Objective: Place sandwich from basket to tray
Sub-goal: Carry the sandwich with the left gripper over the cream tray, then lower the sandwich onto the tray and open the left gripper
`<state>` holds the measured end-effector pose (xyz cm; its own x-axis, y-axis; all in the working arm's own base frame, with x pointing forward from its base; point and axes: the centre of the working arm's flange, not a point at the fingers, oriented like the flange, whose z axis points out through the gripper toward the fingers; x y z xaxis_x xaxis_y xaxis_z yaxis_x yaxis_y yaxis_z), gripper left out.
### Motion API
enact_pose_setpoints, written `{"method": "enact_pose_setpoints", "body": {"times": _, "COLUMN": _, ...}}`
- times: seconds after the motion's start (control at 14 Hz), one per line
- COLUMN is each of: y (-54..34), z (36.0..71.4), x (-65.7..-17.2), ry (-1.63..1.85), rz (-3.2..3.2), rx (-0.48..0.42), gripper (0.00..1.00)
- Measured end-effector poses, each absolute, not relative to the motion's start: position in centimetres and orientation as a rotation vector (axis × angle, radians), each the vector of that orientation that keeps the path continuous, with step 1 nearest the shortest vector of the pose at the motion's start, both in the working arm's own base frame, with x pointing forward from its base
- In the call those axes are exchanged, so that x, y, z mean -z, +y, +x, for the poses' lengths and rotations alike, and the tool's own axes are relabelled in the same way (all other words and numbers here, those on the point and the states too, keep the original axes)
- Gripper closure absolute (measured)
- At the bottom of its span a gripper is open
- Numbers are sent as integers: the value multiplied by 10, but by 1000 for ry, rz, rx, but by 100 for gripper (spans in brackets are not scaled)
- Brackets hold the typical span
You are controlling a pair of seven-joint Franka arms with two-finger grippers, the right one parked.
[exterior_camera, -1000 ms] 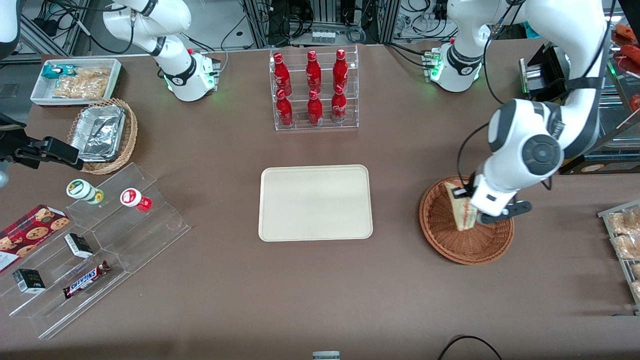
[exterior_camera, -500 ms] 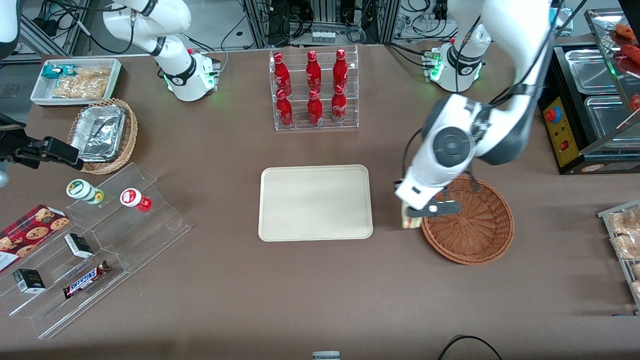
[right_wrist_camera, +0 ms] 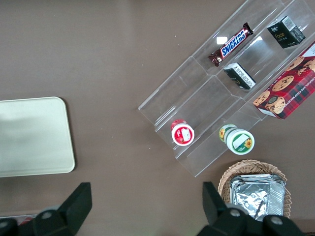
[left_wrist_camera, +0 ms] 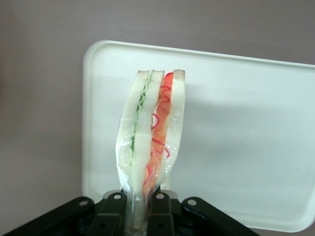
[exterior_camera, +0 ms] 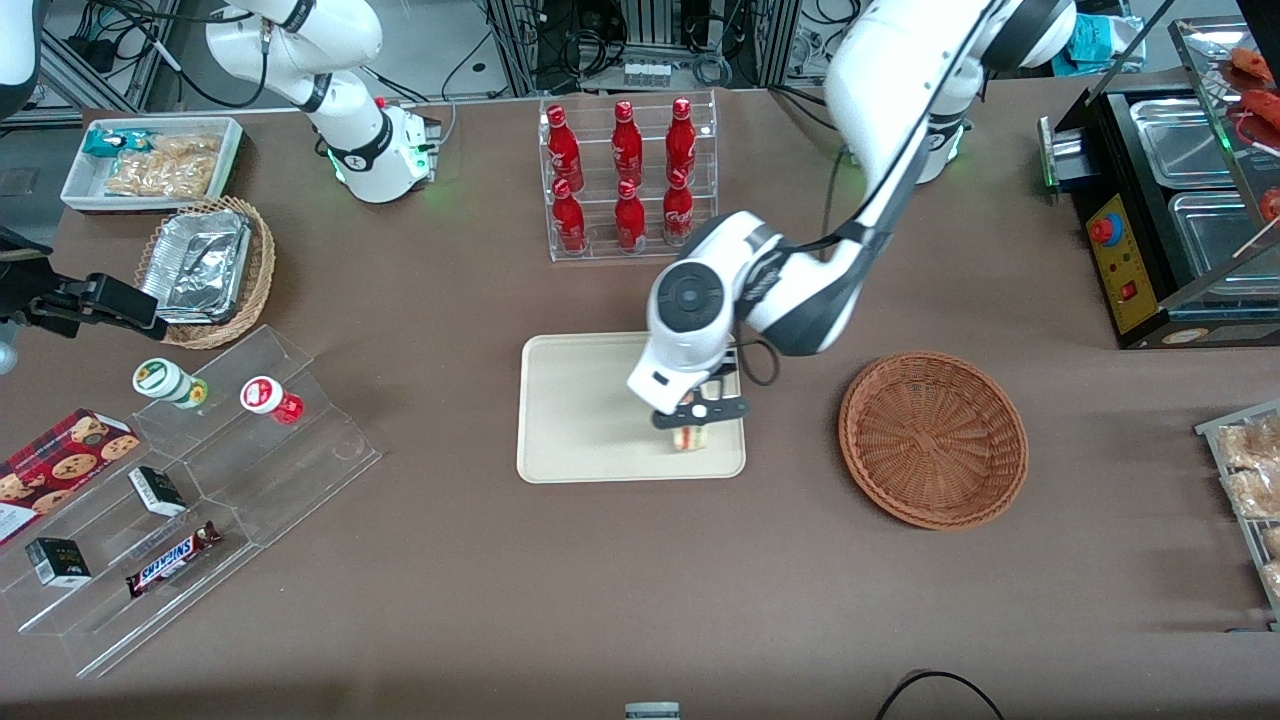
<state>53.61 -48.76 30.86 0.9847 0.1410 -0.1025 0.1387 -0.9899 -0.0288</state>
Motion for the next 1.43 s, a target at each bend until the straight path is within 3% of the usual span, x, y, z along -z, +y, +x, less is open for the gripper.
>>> {"method": "enact_pose_setpoints", "body": {"times": 0.29, "y": -530, "z": 528, "x": -286, "ry": -202, "rz": -3150, "rx": -131, "gripper": 86}}
{"method": "enact_pose_setpoints", "body": {"times": 1.14, "y": -547, "z": 502, "x": -236, "ry": -140, "rz": -3143, "rx": -181, "gripper": 85}}
{"method": "enact_pose_setpoints", "body": {"times": 1.29, "y": -547, "z": 502, "x": -235, "ry": -158, "rz": -3144, "rx": -179, "gripper": 81}}
{"method": "enact_pose_setpoints", "body": {"times": 1.43, "y": -549, "z": 502, "x": -240, "ry": -194, "rz": -3149, "rx": -172, "gripper": 67}}
